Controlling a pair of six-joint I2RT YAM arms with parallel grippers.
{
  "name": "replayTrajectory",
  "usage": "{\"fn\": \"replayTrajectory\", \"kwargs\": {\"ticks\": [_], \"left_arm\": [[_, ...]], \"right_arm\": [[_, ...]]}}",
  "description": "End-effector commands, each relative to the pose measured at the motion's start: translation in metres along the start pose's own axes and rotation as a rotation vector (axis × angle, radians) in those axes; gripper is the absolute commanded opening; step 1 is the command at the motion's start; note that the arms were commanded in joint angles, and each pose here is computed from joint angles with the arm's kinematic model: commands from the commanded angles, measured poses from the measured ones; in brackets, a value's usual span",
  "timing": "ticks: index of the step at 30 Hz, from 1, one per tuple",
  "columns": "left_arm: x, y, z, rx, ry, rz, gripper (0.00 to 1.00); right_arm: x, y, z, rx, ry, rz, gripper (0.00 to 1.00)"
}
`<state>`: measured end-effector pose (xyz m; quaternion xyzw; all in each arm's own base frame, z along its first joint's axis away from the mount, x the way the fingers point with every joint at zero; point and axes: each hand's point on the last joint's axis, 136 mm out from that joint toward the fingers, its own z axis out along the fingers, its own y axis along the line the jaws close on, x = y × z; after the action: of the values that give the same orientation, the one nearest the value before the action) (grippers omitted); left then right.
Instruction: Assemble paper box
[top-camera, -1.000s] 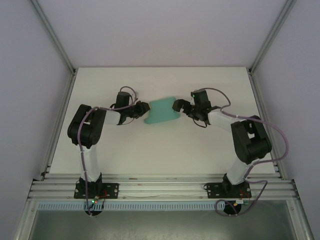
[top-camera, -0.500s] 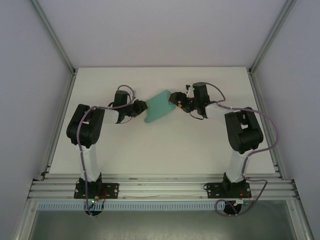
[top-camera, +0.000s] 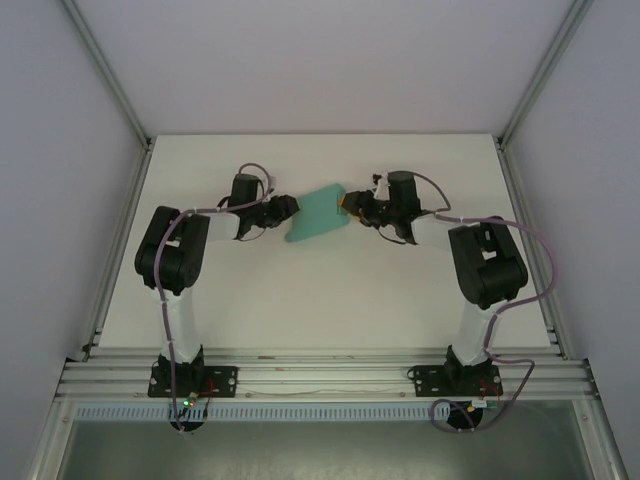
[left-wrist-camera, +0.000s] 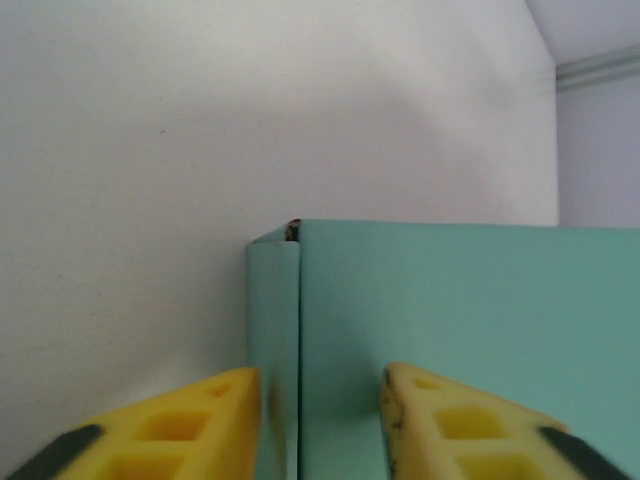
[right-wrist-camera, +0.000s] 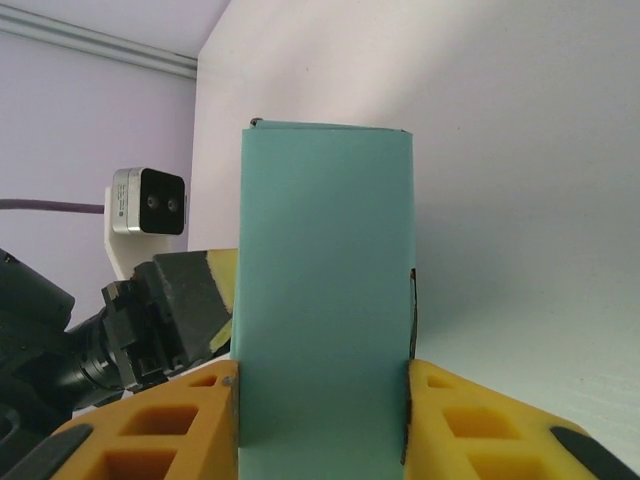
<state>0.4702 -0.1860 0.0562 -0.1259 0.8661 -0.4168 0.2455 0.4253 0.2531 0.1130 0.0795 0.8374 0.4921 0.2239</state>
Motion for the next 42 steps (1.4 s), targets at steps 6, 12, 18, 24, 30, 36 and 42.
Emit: {"fn": "replayTrajectory", "kwargs": {"ticks": [6,12,18,24,30,36,42], "left_arm": [[-0.014,-0.034,-0.027,-0.061,-0.044,0.235,1.00],[-0.032,-0.060,-0.065,-0.133,-0.127,0.543,1.00],[0.010,-0.082,-0.064,0.005,0.028,0.840,1.00],[0.054,-0.128,-0.065,0.238,0.177,0.999,1.00],[0.076,-0.120,-0.050,0.071,0.193,1.192,1.00],[0.075,-0.107,-0.033,-0.082,0.210,1.246,1.00],[0.074,-0.092,-0.021,-0.349,0.100,1.419,1.00]], "right_arm": [[0.006,0.010,-0.011,0.026,-0.007,0.053,0.27],[0.009,0.003,-0.021,0.121,0.035,0.156,0.23],[0.009,0.010,-0.029,0.144,0.041,0.190,0.19],[0.005,0.003,-0.032,0.164,0.034,0.233,0.19],[0.002,-0.001,-0.035,0.162,0.042,0.314,0.17],[-0.001,-0.007,-0.041,0.163,0.075,0.432,0.16],[-0.008,-0.013,-0.046,0.165,0.051,0.573,0.16]]}}
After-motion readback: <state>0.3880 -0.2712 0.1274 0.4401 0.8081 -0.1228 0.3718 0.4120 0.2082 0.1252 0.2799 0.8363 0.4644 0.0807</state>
